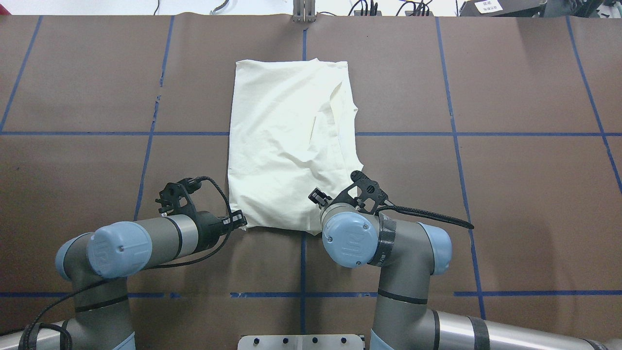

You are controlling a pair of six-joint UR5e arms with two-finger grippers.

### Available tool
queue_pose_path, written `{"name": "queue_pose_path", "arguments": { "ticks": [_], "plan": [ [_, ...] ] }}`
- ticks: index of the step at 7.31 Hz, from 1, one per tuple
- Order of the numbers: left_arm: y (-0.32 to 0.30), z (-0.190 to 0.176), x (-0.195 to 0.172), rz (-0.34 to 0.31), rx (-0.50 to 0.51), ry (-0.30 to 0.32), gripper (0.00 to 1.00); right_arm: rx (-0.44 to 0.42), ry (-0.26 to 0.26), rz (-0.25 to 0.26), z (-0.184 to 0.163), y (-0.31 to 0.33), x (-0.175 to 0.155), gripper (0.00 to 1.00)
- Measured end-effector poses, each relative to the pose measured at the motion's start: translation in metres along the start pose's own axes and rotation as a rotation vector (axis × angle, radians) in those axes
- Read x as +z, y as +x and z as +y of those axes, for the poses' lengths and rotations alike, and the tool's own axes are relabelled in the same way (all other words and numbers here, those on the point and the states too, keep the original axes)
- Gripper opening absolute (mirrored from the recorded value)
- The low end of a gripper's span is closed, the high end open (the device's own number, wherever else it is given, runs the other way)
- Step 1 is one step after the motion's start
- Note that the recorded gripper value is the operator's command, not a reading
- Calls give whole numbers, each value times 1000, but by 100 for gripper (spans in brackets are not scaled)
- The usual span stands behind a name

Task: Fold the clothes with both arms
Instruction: 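Close both grippers on the near corners of the shirt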

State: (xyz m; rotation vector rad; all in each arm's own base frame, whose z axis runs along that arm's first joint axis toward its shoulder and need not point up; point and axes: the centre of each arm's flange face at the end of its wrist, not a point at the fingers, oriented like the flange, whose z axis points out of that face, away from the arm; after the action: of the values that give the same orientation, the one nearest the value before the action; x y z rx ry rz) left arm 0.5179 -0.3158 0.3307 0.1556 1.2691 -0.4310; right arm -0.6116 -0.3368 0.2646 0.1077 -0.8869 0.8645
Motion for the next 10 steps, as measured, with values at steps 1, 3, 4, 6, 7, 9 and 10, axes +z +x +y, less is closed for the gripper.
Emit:
{"name": "queue_pose_path", "arguments": {
  "ticks": [1, 3, 4, 6, 7, 9, 10],
  "plan": [
    [0, 0, 0, 0, 0, 0, 0, 12, 0, -1, 1, -2, 0, 0],
    [1, 0, 0, 1, 0, 0, 0, 34, -2, -5, 1, -3, -1, 0],
    [1, 0, 0, 3, -1, 0, 0, 45, -1, -5, 0, -3, -1, 0],
    [2, 0, 0, 4, -1, 0, 0, 59, -2, -11, -2, -4, -4, 0],
    [2, 0, 0, 5, -1, 0, 0, 61, -3, -14, -3, -5, -6, 0],
    [3, 1, -1, 7, 1, -3, 0, 65, -10, -28, -6, -7, -15, 0],
    [10, 1, -10, 22, 4, -13, 0, 69, -16, -39, -9, -8, -22, 0]
  ]
}}
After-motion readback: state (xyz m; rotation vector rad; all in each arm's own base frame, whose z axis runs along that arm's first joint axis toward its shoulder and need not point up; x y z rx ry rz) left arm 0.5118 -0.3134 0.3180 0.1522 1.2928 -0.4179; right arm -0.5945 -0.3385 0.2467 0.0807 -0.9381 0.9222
